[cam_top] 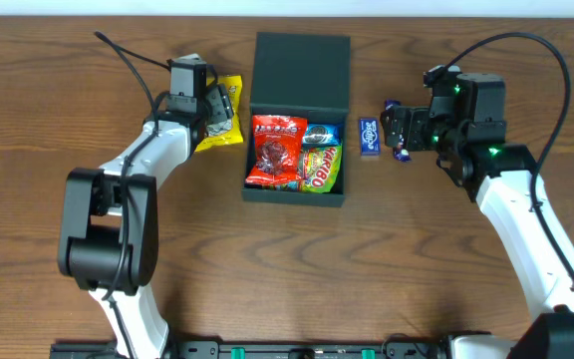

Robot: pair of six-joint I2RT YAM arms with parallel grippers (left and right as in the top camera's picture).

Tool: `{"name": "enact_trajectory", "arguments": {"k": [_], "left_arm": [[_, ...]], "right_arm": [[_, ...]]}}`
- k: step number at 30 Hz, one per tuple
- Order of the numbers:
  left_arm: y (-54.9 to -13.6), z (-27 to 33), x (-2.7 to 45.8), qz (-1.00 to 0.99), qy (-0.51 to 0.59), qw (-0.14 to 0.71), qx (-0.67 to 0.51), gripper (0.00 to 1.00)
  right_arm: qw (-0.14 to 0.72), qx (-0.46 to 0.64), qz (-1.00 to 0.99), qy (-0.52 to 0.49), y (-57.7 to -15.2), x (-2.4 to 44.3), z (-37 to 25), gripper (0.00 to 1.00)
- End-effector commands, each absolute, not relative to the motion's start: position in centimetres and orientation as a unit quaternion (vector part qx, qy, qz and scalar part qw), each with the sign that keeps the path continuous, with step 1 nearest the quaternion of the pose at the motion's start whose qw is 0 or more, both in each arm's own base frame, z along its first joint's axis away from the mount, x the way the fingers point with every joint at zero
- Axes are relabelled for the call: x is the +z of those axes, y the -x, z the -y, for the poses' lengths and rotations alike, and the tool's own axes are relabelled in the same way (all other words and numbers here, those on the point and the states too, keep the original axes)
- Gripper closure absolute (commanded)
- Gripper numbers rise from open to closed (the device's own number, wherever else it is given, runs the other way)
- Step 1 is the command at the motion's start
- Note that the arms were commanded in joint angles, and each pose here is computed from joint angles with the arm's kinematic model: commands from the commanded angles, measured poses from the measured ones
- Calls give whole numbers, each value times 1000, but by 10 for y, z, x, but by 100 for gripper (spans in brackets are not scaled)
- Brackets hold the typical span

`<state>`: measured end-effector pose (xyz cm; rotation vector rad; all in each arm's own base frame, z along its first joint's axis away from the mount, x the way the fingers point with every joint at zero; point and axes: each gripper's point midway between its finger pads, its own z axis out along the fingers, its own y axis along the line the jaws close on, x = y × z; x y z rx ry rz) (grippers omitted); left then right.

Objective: Pack container
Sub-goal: 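Grasp the yellow Hacks bag with the left gripper, then place the yellow Hacks bag into the box beside the red bag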

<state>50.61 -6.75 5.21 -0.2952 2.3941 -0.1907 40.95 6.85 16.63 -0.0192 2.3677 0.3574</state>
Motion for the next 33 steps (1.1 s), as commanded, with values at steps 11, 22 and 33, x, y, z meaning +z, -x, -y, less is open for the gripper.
{"name": "enact_trajectory", "arguments": {"k": [11, 22, 33], "left_arm": [[-494, 72, -4, -948, 90, 297, -72, 54], [-492, 63, 3, -951, 84, 294, -44, 94], [-499, 62, 182, -886, 55, 459, -38, 94]], "right_arm": [[370, 136, -919, 4, -412, 172, -64, 1], [370, 136, -919, 4, -412, 172, -64, 1], [373, 124, -920, -2, -413, 171, -60, 1]]}}
